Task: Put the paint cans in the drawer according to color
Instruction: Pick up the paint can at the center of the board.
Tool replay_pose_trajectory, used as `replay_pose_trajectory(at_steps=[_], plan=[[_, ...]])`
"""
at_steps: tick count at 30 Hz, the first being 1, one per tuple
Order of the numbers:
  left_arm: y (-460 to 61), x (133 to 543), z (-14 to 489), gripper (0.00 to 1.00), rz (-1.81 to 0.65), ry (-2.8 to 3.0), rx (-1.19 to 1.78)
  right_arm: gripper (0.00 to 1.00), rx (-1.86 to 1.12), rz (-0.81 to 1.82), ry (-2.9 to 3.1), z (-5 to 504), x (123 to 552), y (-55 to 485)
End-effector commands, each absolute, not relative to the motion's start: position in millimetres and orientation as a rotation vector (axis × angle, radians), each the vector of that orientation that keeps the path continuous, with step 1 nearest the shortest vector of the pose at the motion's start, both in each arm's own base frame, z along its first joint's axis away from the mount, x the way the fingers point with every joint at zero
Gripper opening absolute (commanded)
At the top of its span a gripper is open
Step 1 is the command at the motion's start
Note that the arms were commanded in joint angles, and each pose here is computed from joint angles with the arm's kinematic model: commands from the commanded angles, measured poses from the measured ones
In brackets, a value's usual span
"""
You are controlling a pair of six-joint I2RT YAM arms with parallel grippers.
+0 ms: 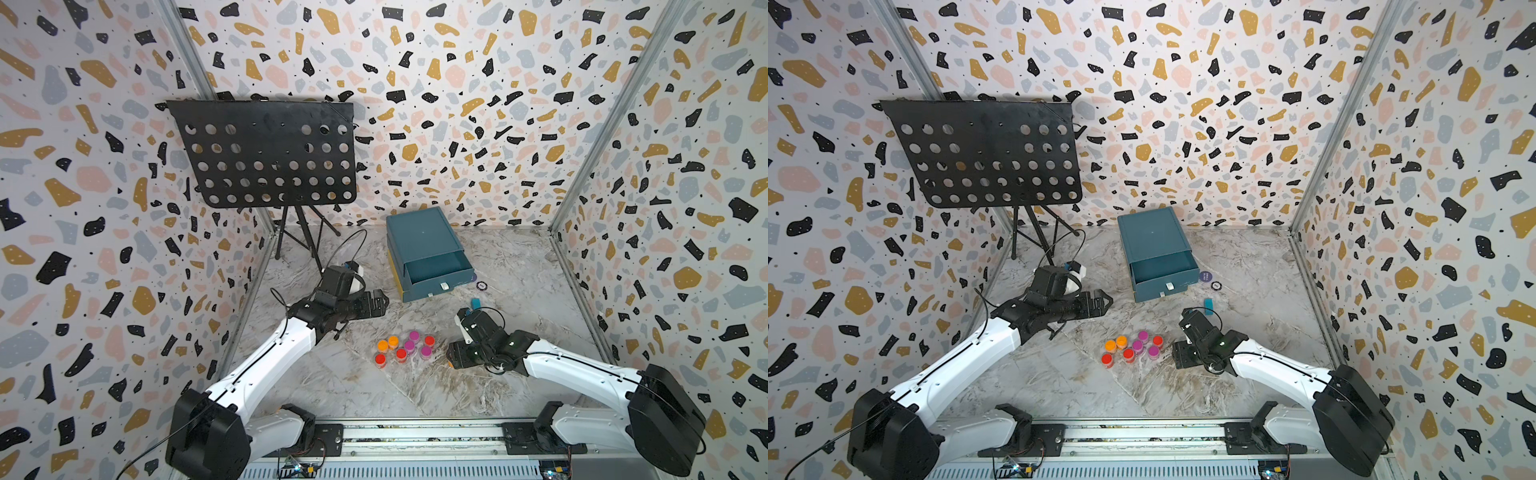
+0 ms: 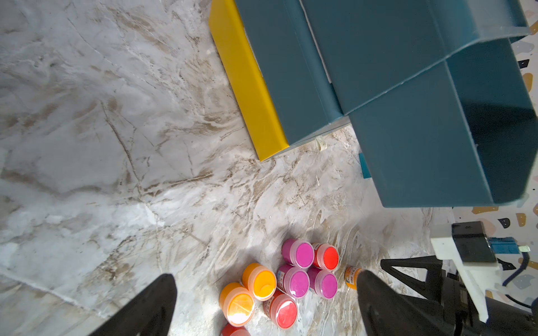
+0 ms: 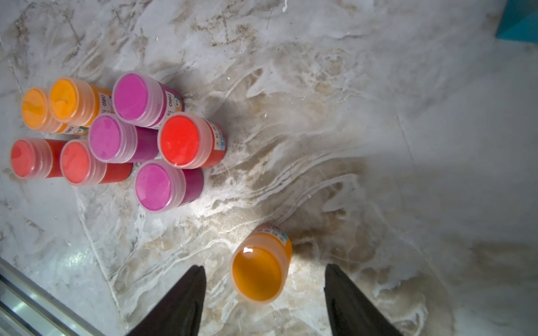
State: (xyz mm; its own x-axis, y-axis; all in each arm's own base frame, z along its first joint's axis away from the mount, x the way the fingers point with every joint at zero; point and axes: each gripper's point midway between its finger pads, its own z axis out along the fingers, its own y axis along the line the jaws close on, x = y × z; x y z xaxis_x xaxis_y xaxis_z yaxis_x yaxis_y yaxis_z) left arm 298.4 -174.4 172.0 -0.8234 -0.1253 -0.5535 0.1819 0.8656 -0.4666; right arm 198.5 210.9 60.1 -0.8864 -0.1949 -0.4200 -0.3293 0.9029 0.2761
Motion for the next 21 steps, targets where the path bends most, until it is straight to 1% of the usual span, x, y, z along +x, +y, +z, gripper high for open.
replay_pose_trajectory(at_steps=[1, 10, 16, 21], plan=[[-177, 296, 175, 1.00, -0.715, 2.415, 0.055, 0.70, -0.374, 0.456, 2.673, 62, 202, 212], [-177, 296, 176, 1.00, -0.716, 2.412, 0.048, 0.68, -0.383, 0.411, 2.696, 51, 201, 213], [-176, 296, 176, 1.00, -0.711, 2.413, 0.048, 0.64, -0.397, 0.362, 2.708, 45, 203, 214], [-175, 295, 173, 1.00, -0.705, 2.420, 0.041, 0.57, -0.416, 0.317, 2.714, 38, 202, 213]])
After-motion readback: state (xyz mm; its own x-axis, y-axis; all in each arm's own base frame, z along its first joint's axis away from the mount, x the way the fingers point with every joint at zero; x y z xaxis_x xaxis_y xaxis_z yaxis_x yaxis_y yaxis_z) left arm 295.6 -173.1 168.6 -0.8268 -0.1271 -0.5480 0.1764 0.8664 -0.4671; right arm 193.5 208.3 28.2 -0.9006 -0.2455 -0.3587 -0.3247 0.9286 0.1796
